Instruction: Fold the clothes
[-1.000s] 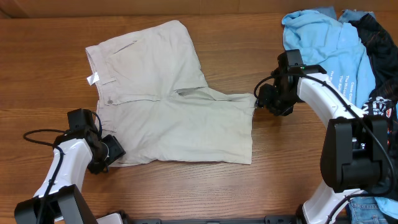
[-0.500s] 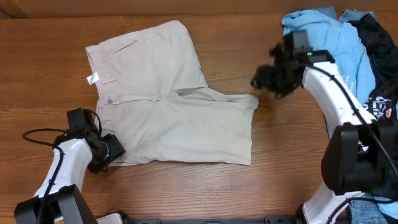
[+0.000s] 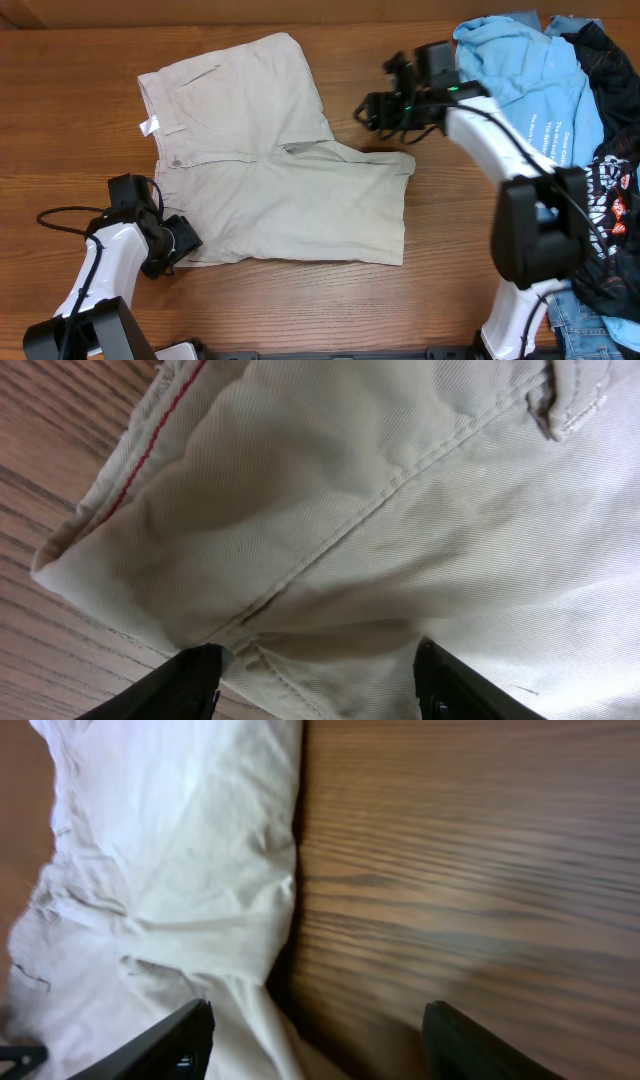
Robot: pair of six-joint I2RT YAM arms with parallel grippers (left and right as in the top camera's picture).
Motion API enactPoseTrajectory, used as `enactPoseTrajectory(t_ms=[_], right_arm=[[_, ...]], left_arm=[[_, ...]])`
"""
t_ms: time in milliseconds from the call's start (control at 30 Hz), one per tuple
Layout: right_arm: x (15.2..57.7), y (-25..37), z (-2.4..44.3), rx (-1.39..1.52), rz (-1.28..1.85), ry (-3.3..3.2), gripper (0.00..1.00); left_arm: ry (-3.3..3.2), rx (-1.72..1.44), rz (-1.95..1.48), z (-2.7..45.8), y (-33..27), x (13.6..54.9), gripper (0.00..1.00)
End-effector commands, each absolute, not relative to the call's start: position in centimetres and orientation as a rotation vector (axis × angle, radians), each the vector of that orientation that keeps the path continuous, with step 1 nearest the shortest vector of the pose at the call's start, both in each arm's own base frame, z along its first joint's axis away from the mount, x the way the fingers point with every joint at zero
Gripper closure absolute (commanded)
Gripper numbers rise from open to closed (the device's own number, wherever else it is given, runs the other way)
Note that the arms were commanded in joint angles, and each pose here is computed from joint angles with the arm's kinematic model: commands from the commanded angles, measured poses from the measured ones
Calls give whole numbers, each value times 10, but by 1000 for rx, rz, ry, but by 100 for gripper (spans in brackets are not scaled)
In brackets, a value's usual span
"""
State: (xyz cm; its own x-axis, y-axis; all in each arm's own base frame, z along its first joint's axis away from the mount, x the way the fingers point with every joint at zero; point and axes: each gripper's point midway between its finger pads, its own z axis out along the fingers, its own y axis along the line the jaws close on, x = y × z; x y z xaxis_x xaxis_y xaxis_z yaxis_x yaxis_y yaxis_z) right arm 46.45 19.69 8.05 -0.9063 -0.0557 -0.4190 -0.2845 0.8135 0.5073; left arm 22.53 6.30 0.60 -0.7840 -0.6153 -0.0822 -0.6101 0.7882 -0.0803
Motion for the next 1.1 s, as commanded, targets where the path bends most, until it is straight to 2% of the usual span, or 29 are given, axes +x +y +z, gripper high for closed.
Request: enactPoseTrajectory(t_ms=[0, 67, 267, 567, 600, 633, 667, 700, 733, 767, 933, 1067], right_arm=[[464, 224, 70, -307, 886, 2594, 25], [469, 232, 65, -285, 891, 2587, 21], [475, 254, 55, -253, 938, 2560, 21], [462, 289, 22, -341, 961, 2577, 22], [462, 292, 21, -349, 963, 2570, 25], [463, 294, 22, -354, 967, 2561, 32], [464, 296, 23, -356, 971, 2551, 48], [465, 297, 25, -361, 975, 2542, 72], [465, 299, 27, -366, 989, 2534, 90], [465, 300, 29, -364, 1005, 2529, 96], [469, 290, 45, -313, 974, 2555, 96], [471, 253, 68, -203, 648, 2642, 96]], left_arm=[[2882, -955, -38, 4, 66, 223, 34], [2882, -955, -43, 4, 65, 223, 34], [2883, -955, -43, 4, 65, 223, 33], [2887, -956, -43, 4, 65, 222, 33], [2887, -956, -43, 4, 65, 222, 33], [2887, -956, -43, 4, 65, 222, 33], [2886, -956, -43, 4, 65, 222, 32], [2886, -956, -43, 4, 65, 222, 33], [2886, -956, -43, 4, 65, 222, 32], [2886, -956, -43, 4, 65, 222, 32], [2889, -956, -42, 4, 65, 221, 32], [2886, -956, -42, 4, 65, 222, 32]])
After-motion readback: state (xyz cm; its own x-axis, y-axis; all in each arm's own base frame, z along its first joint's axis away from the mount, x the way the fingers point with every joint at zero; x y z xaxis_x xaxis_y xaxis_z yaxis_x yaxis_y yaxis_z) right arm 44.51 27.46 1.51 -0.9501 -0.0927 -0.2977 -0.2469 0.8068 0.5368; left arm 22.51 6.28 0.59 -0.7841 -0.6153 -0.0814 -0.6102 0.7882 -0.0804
